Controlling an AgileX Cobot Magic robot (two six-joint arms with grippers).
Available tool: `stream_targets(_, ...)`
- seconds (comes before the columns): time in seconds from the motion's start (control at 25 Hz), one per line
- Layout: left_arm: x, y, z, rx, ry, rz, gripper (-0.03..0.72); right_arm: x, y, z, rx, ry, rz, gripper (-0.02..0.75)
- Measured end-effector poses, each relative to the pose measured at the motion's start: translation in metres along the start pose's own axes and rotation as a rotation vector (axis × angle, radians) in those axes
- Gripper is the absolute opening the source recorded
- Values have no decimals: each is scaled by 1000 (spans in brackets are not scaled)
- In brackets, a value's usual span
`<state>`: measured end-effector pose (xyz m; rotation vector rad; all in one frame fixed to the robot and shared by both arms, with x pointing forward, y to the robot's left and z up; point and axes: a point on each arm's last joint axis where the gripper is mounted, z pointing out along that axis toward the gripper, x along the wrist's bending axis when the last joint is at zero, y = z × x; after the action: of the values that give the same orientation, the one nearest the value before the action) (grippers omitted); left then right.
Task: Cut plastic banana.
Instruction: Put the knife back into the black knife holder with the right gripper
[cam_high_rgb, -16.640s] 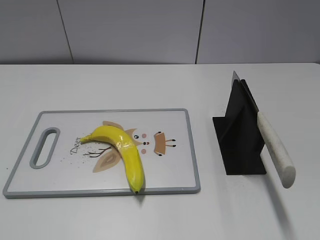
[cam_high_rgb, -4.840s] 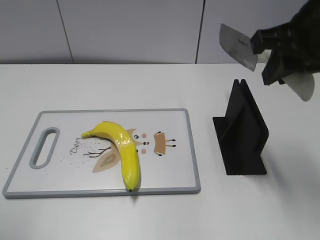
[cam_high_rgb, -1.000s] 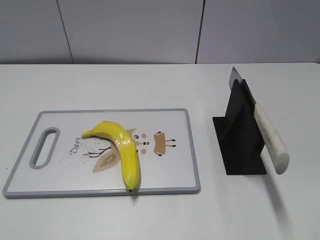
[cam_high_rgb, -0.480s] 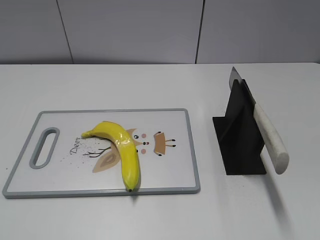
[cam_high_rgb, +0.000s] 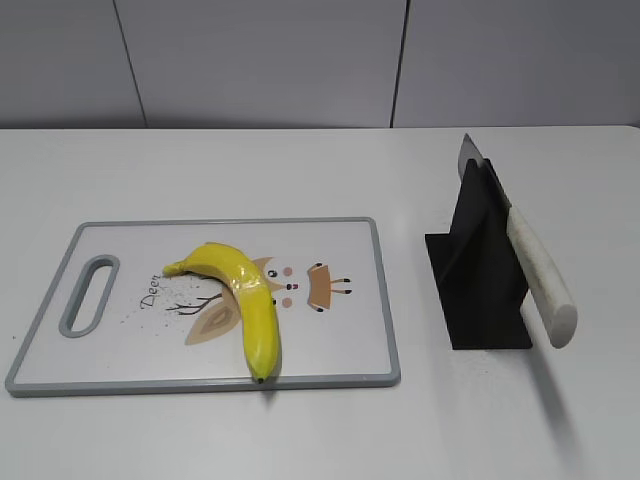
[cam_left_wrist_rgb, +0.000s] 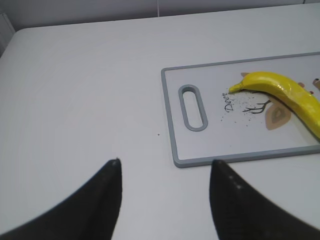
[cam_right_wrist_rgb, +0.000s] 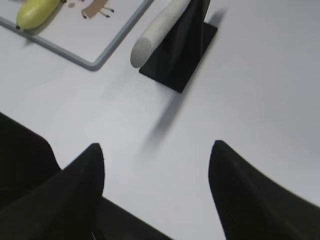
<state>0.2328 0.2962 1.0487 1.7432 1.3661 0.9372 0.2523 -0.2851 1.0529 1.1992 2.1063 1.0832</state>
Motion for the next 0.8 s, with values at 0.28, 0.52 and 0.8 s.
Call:
stream_targets(0.28, 0, 0, 0, 0, 0, 0, 542, 3, -12, -19, -146, -31, 1, 517)
stream_targets(0.52, 0, 0, 0, 0, 1, 0, 529, 4, -12, -19, -147, -186, 95, 516)
stream_targets(0.8, 0, 0, 0, 0, 2, 0, 521, 4, -11, -17, -138, -358, 196, 516)
